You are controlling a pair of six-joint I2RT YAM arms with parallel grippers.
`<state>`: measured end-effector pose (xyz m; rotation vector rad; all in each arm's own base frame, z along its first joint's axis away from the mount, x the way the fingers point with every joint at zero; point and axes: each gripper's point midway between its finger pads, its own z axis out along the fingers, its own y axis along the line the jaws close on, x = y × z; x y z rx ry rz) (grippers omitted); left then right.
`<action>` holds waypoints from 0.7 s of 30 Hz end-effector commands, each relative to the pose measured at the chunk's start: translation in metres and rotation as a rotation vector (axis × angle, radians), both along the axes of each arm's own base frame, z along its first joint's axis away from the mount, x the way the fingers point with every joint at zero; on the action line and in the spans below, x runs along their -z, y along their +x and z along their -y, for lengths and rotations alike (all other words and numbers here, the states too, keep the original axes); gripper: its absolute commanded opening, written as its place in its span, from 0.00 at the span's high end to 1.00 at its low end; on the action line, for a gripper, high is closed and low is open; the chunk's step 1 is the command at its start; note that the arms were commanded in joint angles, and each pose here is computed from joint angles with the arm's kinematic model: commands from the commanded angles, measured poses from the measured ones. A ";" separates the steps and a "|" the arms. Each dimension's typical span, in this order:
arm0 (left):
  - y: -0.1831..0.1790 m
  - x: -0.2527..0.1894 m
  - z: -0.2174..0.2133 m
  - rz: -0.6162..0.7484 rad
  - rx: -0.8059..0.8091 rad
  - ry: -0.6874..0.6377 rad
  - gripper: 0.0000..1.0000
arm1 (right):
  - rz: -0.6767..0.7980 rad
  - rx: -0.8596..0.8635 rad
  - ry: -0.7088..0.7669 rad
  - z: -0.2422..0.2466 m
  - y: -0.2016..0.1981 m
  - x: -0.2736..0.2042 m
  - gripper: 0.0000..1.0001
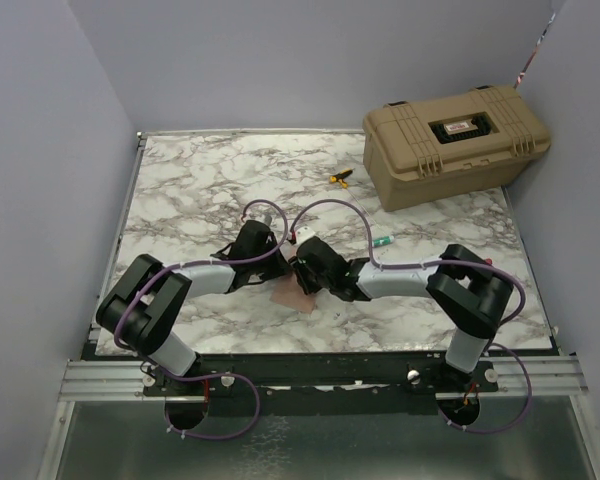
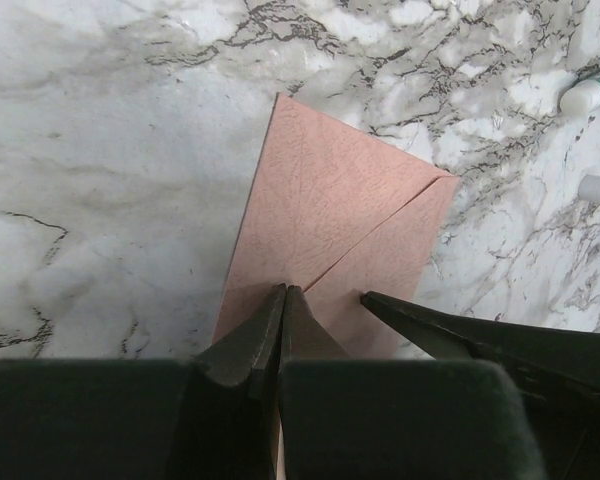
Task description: Place the letter into the envelope and seal it
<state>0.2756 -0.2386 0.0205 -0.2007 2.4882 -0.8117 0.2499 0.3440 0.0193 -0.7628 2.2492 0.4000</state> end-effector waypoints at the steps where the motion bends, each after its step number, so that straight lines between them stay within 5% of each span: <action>1: -0.043 0.053 -0.039 -0.166 -0.015 0.179 1.00 | -0.123 0.056 -0.177 0.032 -0.024 0.060 0.60; 11: -0.048 0.057 -0.043 -0.174 -0.017 0.185 1.00 | -0.163 0.112 -0.219 0.038 -0.026 0.078 0.52; 21: -0.040 0.052 -0.039 -0.159 -0.030 0.179 1.00 | -0.141 0.002 -0.322 0.057 -0.042 0.068 0.60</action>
